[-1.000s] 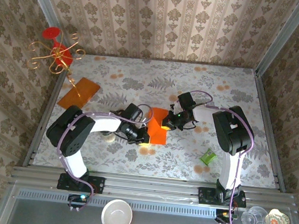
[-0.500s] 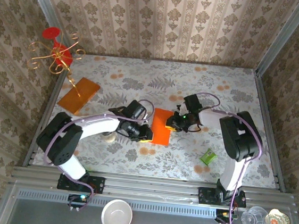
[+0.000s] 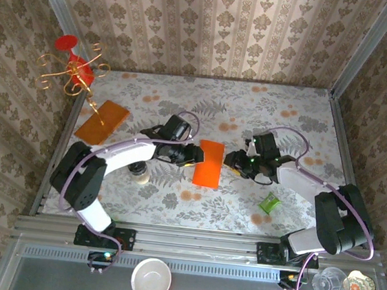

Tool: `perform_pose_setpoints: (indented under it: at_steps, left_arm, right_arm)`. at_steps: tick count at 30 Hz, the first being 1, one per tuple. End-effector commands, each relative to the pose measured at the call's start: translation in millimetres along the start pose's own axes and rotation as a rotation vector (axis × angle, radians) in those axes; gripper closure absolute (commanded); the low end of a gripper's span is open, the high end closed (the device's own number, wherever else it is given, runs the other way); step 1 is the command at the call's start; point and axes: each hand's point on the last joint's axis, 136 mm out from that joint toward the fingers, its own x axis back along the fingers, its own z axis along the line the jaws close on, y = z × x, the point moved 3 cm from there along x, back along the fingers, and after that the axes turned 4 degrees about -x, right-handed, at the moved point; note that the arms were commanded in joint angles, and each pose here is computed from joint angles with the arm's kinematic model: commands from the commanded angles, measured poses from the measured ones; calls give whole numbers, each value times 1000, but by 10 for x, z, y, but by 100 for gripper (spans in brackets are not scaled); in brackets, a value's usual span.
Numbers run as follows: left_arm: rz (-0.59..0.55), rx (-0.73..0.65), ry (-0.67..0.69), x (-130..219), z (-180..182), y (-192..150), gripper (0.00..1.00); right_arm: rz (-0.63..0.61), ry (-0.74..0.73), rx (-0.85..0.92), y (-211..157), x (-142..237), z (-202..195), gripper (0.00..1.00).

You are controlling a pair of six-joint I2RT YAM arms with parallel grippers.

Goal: Fold a paper plane with a square sheet of paper (pick it up from the middle)

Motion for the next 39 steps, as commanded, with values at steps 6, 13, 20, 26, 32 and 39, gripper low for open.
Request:
perform_pose_setpoints:
  at_steps: [6, 13, 20, 26, 32, 39]
  left_arm:
    - [38, -55, -11, -261, 141, 266, 67]
    - [96, -76, -135, -381, 20, 312, 66]
    - [113, -98, -190, -401, -69, 301, 70]
    - [162, -61, -173, -589, 77, 226, 71]
    - [167, -18, -118, -666, 201, 197, 71]
    - [130, 61, -30, -703, 304, 194, 71]
  right_arm:
    - [5, -89, -94, -206, -24, -371, 55]
    - [5, -93, -131, -242, -41, -399, 57]
    - [-18, -108, -156, -215, -41, -396, 58]
    - [-54, -85, -152, -196, 16, -340, 58]
    - [-36, -18, -174, -270, -37, -295, 57]
    - [44, 46, -209, -426, -211, -213, 57]
